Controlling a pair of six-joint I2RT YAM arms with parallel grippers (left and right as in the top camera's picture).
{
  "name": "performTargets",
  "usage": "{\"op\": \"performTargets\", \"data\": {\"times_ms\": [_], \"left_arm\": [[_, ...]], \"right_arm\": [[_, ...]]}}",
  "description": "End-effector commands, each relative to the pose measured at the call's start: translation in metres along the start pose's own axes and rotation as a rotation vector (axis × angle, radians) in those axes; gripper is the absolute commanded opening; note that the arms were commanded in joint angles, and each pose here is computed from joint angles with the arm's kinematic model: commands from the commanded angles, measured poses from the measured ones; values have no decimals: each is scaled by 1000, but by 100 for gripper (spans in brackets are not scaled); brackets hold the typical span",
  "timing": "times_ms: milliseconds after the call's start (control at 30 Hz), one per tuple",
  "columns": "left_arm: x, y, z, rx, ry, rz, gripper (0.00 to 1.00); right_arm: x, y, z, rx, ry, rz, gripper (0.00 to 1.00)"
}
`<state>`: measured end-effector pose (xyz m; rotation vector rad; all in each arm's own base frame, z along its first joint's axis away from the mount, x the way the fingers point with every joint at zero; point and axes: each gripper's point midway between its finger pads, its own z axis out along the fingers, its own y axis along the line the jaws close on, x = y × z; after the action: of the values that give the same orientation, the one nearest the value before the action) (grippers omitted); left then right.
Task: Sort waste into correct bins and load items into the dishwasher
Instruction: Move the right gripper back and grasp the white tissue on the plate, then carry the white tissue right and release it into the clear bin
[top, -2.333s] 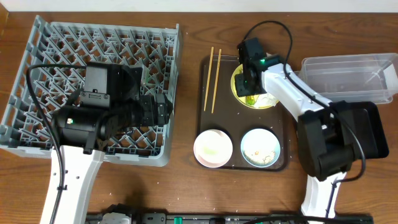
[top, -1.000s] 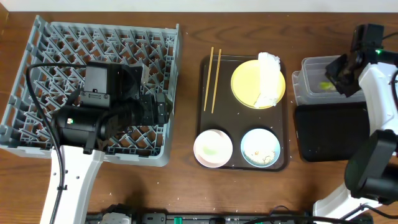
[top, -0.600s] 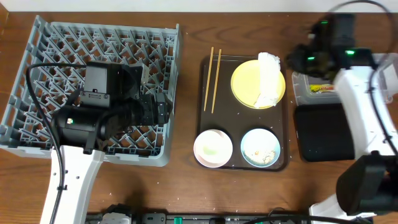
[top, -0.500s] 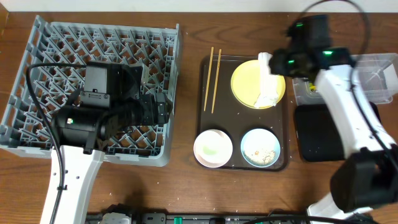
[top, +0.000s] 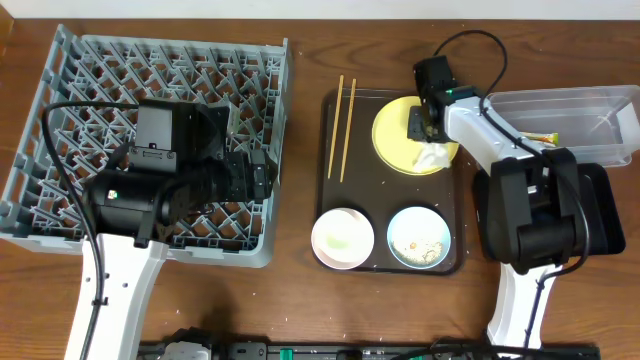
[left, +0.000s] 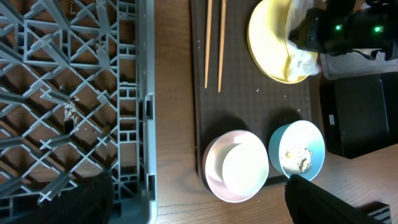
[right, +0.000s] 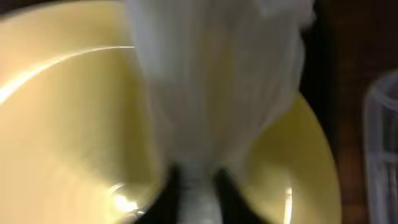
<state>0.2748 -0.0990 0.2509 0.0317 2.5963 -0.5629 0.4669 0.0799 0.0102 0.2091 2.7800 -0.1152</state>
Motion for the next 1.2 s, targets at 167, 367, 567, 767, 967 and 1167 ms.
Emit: {"op": "performTargets", "data": {"times_ms": [167, 367, 567, 767, 967, 1167], "left_arm": [[-5, -3, -6, -4, -22, 19, 89], [-5, -3, -6, -3, -22, 19, 89], [-5, -3, -6, -3, -22, 19, 89], [-5, -3, -6, -3, -22, 19, 89], [-4, -2, -6, -4, -18, 18, 89], [-4, -2, -6, -4, -18, 18, 89]], "right_arm": [[-16, 11, -47, -152, -23, 88, 1], [-51, -48, -125, -179, -155, 357, 1], [-49, -144, -132, -61, -156, 716, 1], [-40, -182, -105, -69, -83, 809, 1], [-69, -68, -157, -670, -197, 116, 36], [-28, -41, -131, -424, -57, 0, 44]]}}
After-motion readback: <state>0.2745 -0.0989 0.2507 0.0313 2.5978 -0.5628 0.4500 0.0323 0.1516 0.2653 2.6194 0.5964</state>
